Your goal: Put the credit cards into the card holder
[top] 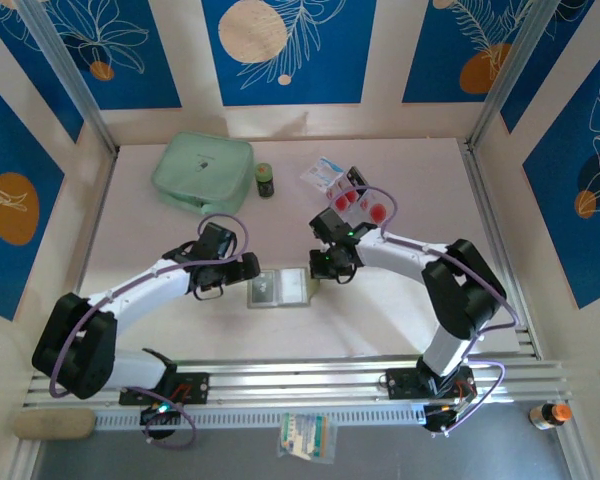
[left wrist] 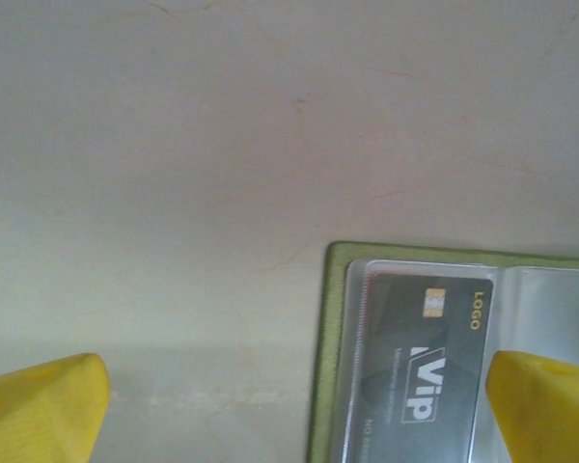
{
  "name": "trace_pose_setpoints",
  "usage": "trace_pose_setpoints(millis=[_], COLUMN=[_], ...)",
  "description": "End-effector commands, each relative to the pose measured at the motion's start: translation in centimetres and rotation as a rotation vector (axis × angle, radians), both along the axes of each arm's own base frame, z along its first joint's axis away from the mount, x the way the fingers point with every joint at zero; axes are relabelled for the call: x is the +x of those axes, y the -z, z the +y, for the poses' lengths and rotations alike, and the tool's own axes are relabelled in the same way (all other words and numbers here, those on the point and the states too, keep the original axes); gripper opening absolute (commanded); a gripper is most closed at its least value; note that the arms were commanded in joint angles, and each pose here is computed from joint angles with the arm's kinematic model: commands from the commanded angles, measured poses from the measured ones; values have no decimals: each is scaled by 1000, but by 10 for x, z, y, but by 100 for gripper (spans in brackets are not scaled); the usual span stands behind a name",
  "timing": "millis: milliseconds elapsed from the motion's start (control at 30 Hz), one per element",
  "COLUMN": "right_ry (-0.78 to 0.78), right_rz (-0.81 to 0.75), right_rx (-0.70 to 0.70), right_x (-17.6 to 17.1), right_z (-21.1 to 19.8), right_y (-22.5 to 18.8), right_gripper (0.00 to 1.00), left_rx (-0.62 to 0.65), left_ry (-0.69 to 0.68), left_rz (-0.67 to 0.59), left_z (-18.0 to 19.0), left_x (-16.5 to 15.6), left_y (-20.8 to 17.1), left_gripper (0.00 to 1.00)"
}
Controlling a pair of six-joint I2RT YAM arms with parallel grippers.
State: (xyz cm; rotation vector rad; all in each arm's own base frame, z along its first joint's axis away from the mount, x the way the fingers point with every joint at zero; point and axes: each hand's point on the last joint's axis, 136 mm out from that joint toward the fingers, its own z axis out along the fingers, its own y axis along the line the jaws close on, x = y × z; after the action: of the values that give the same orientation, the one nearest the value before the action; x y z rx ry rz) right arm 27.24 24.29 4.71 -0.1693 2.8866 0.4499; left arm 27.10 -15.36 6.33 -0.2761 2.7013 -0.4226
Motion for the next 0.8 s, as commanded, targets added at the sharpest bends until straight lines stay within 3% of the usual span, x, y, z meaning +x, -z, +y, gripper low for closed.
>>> trace_pose_setpoints(millis=[0, 67, 167, 267, 367, 500, 667, 767], right_ry=[-12, -21, -26, -23, -14, 0, -17, -30], right_rz=[4, 5, -25, -74, -97, -97, -75, -46], right_rx=[1, 26, 52, 73, 124, 165, 176, 133], right_x=[-8, -8, -3, -1, -5, -11, -19, -22], right_z=[-14, -16, -20, -22, -17, -2, 30, 43], right_y=[-4, -4, -17, -43, -64, -74, -62, -45], right_gripper=[0, 4, 23, 24, 22, 13, 1, 0], left_rx=[-60, -77, -116, -150, -142, -146, -183, -196], left_ry=[5, 12, 34, 84, 150, 179, 193, 184], left_rz=[-16, -21, -39, -74, -108, -152, -202, -219], left_z=[-13, -18, -30, -44, -55, -63, -72, -73], left_x=[9, 10, 15, 22, 30, 40, 49, 53], left_y=[-10, -12, -17, -25, -31, -37, -47, -52], left_gripper=[100, 100, 100, 100, 100, 100, 100, 100])
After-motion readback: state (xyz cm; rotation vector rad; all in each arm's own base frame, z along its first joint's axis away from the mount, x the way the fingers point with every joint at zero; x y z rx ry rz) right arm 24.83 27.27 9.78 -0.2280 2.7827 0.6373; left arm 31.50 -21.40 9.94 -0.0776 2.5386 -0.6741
